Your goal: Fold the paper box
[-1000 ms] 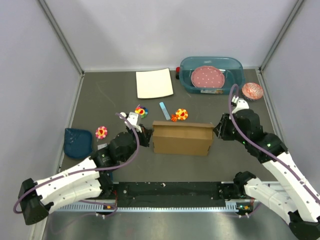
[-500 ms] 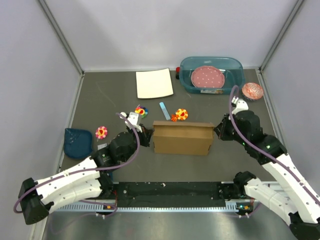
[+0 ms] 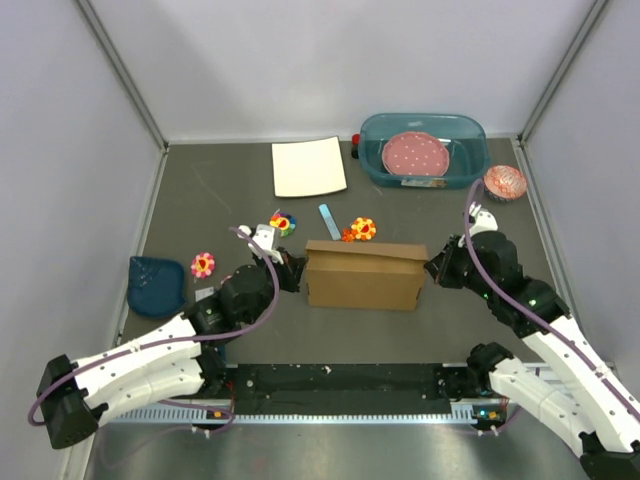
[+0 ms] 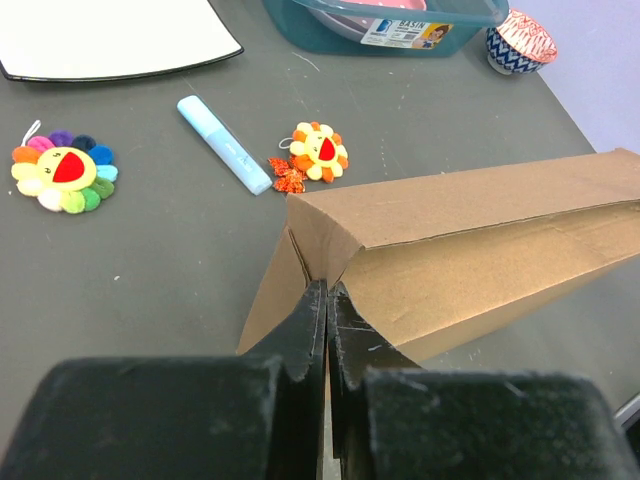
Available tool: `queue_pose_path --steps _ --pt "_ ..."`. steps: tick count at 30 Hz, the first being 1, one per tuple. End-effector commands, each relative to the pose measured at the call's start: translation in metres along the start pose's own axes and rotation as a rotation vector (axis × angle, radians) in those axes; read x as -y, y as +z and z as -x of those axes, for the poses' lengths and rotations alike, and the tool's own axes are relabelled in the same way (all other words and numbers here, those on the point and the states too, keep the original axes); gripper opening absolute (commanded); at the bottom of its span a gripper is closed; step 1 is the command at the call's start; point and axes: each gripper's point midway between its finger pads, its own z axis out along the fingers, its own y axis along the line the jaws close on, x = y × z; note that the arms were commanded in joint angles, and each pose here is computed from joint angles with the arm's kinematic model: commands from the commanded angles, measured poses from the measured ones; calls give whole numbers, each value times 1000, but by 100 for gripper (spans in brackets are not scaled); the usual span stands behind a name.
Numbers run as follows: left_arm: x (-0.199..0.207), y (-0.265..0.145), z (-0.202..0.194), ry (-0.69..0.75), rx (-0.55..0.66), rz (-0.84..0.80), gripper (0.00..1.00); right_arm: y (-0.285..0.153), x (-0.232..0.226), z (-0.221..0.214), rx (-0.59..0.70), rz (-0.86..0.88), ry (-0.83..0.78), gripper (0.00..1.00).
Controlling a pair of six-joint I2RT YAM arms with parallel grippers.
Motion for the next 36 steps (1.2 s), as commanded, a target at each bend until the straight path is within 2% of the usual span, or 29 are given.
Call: queue_pose_path --steps 1,3,9,12,18,36 --pt "-31 -18 -84 107 -312 65 0 2 17 -38 -149 -69 3 0" --pt "-25 -17 -67 105 -277 59 6 2 16 -36 -148 -70 2 0" --pt "-16 -20 -23 106 -191 75 32 3 17 -37 -154 -73 -5 0" --pt "-10 -20 -6 111 -158 65 40 3 17 -37 -157 -73 -7 0" --pt "-7 -18 8 124 -134 72 42 2 16 -36 -152 -69 -11 0" --pt "16 -20 53 64 -45 -21 39 1 16 -37 -151 -66 -20 0"
